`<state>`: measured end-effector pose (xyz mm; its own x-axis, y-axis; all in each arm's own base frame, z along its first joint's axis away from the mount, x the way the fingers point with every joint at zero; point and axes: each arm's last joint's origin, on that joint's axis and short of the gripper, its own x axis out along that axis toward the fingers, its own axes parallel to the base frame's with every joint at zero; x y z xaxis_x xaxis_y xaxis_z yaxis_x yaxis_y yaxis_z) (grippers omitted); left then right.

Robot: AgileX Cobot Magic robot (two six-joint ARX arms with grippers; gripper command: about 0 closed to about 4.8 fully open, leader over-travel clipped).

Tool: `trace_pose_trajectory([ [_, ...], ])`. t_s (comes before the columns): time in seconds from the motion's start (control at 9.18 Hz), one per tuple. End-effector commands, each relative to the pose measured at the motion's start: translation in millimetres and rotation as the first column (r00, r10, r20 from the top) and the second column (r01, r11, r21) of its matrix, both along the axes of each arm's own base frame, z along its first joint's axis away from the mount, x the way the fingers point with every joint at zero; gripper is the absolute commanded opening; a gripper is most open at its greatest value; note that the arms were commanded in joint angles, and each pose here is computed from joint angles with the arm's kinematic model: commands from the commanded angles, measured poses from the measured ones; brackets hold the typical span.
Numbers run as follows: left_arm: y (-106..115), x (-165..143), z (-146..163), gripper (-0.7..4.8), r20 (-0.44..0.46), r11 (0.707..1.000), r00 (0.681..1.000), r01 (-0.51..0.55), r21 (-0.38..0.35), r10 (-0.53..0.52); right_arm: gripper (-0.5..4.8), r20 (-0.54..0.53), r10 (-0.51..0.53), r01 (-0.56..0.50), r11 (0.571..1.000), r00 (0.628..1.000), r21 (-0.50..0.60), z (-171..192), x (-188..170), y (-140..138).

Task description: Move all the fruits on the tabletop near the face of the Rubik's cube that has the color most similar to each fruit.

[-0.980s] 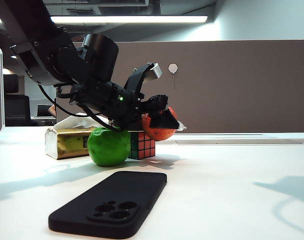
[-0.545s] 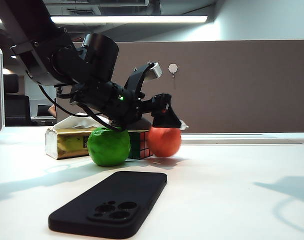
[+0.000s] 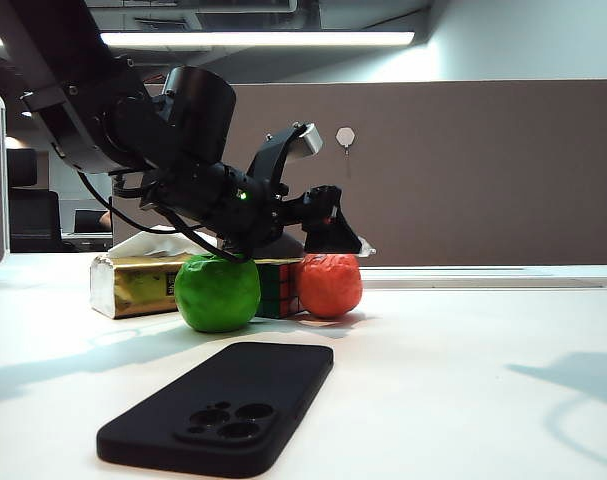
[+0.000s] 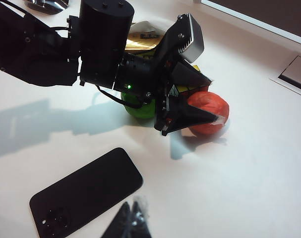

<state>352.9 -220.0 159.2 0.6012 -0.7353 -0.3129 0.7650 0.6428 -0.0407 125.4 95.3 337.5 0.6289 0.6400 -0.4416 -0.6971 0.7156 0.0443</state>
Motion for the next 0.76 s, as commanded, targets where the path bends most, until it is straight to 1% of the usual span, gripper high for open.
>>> trace_pose_trajectory([
  [0.11, -2.4, 2.2, 25.1, 4.71, 0.128, 0.997, 0.992, 0.007, -0.079, 0.003, -0.01, 0.014, 0.006, -0.006, 1.000, 1.000, 0.008, 2.1, -0.2, 0.0],
  [0.22, -0.5, -0.4, 50.6, 4.71, 0.215, 0.992, 0.976, 0.003, -0.129, 0.025, -0.01, 0.014, 0.006, -0.006, 1.000, 1.000, 0.009, 2.1, -0.2, 0.0],
  [0.33, 0.4, -1.5, 59.3, 4.71, 0.232, 0.990, 0.972, 0.000, -0.140, 0.032, -0.01, 0.014, 0.006, -0.006, 1.000, 1.000, 0.009, 2.1, -0.2, 0.0],
  [0.44, 14.3, -16.1, 114.0, 4.70, 0.350, 0.976, 0.928, -0.057, -0.208, 0.129, -0.01, 0.034, 0.004, -0.005, 1.000, 0.999, 0.021, 4.3, 0.3, 0.4],
  [0.54, 24.1, -22.5, 134.5, 4.65, 0.379, 0.968, 0.909, -0.088, -0.234, 0.174, -0.01, 0.066, -0.004, 0.002, 0.999, 0.998, 0.041, 7.9, 0.4, 0.1],
  [0.65, 98.6, -60.4, 196.6, 0.57, 0.285, 0.934, 0.891, -0.319, -0.160, 0.353, -0.01, 0.276, -0.366, 0.347, 0.931, 0.889, 0.118, 31.5, -25.4, -35.9],
  [0.76, 105.2, -63.4, 198.0, 0.33, 0.266, 0.930, 0.892, -0.338, -0.143, 0.365, -0.01, 0.290, -0.395, 0.372, 0.919, 0.872, 0.133, 33.5, -28.6, -40.3],
])
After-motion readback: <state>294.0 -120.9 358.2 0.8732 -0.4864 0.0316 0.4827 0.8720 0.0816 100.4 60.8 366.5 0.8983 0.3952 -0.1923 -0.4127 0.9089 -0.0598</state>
